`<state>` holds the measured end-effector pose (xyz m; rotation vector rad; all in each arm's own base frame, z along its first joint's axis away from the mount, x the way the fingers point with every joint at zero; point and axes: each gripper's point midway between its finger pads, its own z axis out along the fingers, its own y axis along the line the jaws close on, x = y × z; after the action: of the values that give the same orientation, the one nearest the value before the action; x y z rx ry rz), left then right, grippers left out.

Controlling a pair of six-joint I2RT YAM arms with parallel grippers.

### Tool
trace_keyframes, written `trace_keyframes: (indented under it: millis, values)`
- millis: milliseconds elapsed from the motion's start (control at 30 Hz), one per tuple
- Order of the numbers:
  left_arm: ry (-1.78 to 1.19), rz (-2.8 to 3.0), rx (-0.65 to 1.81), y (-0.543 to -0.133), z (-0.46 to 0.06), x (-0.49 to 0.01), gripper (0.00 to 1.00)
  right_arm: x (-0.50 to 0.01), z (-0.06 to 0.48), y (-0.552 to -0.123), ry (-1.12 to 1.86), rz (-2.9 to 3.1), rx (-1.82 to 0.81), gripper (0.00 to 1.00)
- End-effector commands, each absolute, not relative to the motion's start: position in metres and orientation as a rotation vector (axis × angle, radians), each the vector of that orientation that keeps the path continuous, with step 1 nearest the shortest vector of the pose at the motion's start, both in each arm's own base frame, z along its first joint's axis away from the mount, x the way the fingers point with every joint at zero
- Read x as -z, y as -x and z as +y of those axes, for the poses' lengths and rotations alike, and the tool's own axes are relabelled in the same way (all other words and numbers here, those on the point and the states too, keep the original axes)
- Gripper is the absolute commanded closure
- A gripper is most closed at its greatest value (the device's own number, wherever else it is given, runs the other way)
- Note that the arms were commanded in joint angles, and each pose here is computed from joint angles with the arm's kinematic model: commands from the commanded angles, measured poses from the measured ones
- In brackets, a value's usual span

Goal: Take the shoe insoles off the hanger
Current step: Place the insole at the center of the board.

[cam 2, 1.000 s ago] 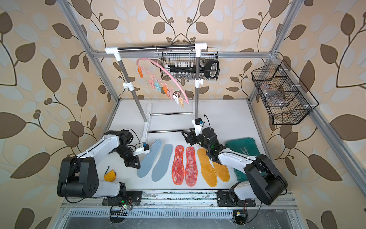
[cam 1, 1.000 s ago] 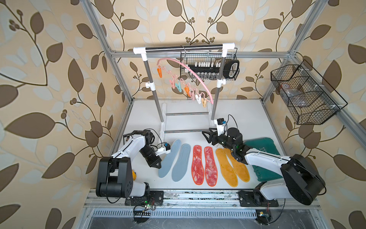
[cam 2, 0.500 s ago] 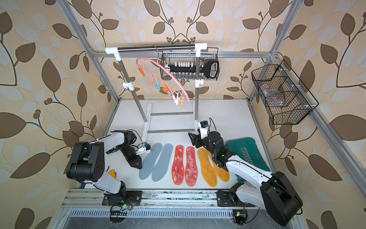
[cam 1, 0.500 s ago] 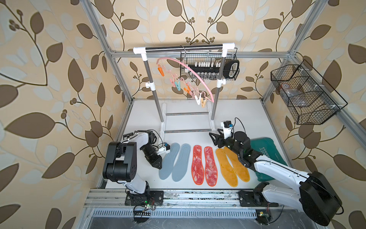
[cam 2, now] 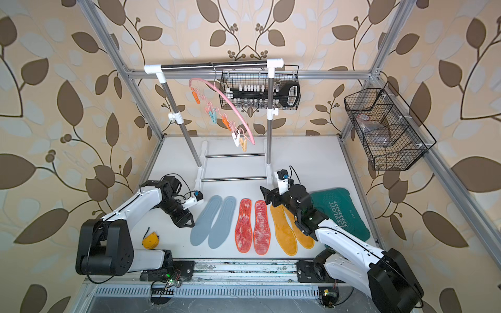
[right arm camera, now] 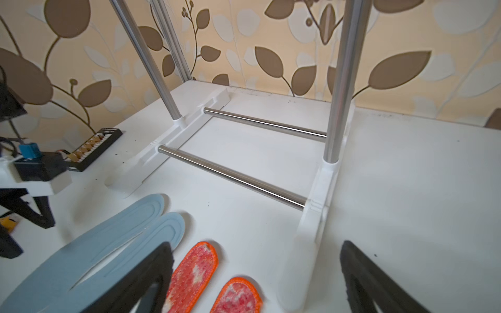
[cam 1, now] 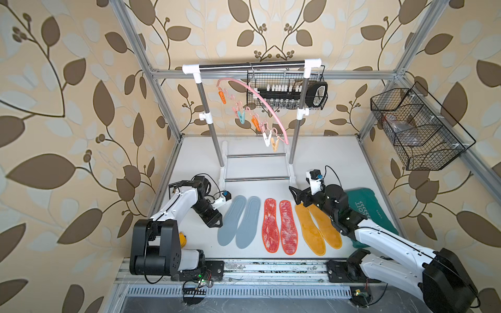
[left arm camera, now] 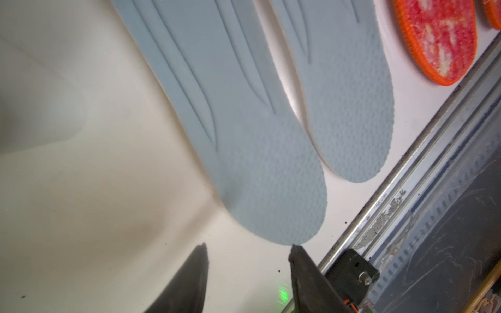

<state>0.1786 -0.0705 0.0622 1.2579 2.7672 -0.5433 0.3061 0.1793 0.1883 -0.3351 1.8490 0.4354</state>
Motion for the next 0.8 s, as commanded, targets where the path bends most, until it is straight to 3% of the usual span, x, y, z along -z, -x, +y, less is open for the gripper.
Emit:
trace_keyframes:
  millis: [0,267,567,600,767]
  values:
    - [-1.241,2.738,0.631,-0.168,-0.078,-0.077,0.48,-0.182,0.155,-0.305,0.288,1.874,-0.292,0.02]
    - [-1.18,2.571,0.692,-0.171,-0.094,-0.116,0.35,-0.188,0.101,-0.308,0.201,1.817,-0.014,0.02]
    - [-1.132,2.469,0.642,-0.178,-0.096,-0.131,0.16,-0.162,0.036,-0.341,0.032,1.828,0.016,0.02]
    - [-1.13,2.466,0.638,-0.178,-0.095,-0.131,0.02,-0.156,0.031,-0.345,0.013,1.842,0.025,0.02]
    - [-1.108,2.464,0.596,-0.18,-0.091,-0.125,0.01,-0.127,0.013,-0.363,-0.009,1.896,0.081,0.02]
